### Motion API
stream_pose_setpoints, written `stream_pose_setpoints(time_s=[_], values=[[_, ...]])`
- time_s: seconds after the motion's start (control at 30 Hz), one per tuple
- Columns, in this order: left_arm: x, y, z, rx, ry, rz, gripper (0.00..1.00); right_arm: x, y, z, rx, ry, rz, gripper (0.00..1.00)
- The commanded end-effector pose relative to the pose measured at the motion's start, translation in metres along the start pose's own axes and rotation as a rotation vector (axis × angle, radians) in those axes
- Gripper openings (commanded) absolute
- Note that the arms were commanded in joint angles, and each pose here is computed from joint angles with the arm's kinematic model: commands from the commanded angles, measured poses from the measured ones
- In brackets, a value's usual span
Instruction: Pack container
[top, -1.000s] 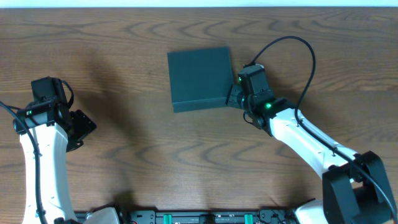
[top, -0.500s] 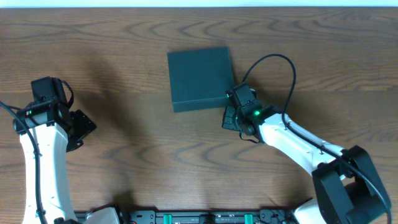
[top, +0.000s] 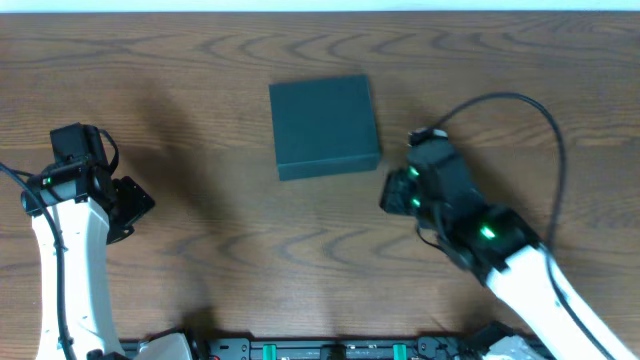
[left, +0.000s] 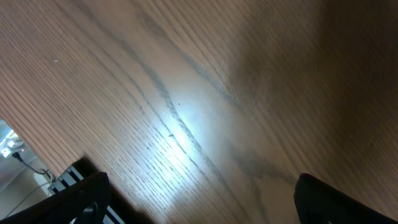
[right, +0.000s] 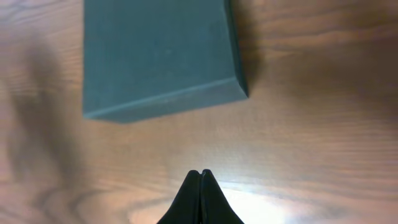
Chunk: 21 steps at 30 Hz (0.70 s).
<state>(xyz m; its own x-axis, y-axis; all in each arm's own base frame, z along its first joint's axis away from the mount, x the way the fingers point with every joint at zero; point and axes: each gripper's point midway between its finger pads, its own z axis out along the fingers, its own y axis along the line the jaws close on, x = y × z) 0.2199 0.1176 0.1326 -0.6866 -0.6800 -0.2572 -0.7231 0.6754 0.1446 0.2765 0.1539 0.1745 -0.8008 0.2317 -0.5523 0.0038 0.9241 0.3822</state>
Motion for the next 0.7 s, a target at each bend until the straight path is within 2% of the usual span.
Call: stream_pose_setpoints(time_s=[0.0,0.17,0.27,0.3,0.37,0.47,0.57,0.67], values=[[-0.002,0.004,0.0,-0.019,-0.004,-0.001,0.95,-0.013,0.002,-0.038,-0.023,-0.092,-0.095,0.01],[-0.002,0.004,0.0,-0.019,-0.004,-0.001,0.95,-0.016,-0.001,-0.091,-0.07,-0.215,-0.245,0.01],[-0.002,0.004,0.0,-0.019,-0.004,-0.001,0.95,-0.016,-0.017,-0.12,-0.034,-0.293,-0.261,0.03],[-0.002,0.004,0.0,-0.019,-0.004,-0.001,0.95,-0.014,-0.024,-0.127,-0.017,-0.311,-0.256,0.06],[-0.002,0.004,0.0,-0.019,-0.004,-0.001,0.95,-0.011,-0.038,-0.143,0.013,-0.354,-0.245,0.25],[-0.002,0.004,0.0,-0.019,-0.004,-0.001,0.95,-0.009,-0.051,-0.162,0.037,-0.415,-0.229,0.34],[-0.002,0.004,0.0,-0.019,-0.004,-0.001,0.95,-0.01,-0.062,-0.175,0.068,-0.468,-0.211,0.46],[-0.002,0.004,0.0,-0.019,-0.004,-0.001,0.95,-0.012,-0.068,-0.178,0.09,-0.489,-0.169,0.52]])
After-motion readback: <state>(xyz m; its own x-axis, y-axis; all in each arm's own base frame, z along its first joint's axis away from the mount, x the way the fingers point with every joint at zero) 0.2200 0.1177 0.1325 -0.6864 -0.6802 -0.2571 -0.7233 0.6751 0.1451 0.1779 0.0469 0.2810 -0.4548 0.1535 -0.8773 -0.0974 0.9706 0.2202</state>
